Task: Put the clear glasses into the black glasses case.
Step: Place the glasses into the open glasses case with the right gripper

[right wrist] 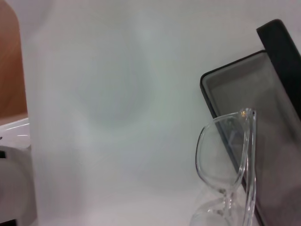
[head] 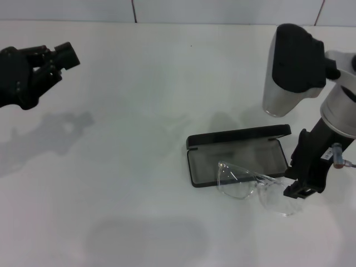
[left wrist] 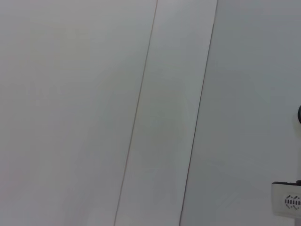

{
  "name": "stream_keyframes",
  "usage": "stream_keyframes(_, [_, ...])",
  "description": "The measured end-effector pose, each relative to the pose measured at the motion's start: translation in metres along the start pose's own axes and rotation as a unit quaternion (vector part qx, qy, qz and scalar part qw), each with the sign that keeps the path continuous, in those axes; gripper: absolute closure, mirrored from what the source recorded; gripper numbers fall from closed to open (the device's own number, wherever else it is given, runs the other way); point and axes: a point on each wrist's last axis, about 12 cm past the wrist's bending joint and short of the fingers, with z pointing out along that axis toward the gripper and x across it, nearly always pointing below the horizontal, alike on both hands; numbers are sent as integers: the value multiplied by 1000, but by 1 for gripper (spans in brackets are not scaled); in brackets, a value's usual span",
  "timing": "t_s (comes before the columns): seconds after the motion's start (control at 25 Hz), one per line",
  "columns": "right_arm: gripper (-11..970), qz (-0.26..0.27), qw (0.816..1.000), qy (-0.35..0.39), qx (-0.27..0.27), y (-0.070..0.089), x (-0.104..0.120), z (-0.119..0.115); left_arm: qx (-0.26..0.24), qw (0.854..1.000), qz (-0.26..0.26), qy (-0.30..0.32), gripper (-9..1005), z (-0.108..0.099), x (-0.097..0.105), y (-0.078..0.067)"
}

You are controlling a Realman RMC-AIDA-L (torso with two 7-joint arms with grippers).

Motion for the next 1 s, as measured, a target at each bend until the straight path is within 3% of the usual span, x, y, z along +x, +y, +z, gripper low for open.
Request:
stream_keyframes(0.6, [639,-39,999,-33,-3,-7,-5,12,7,1000,-3,6,882,5,2,0])
stream_keyframes(1.0, [639,-39,999,-38,-3,-12,-5,17,4,1000,-7,6,882,4,4,-1])
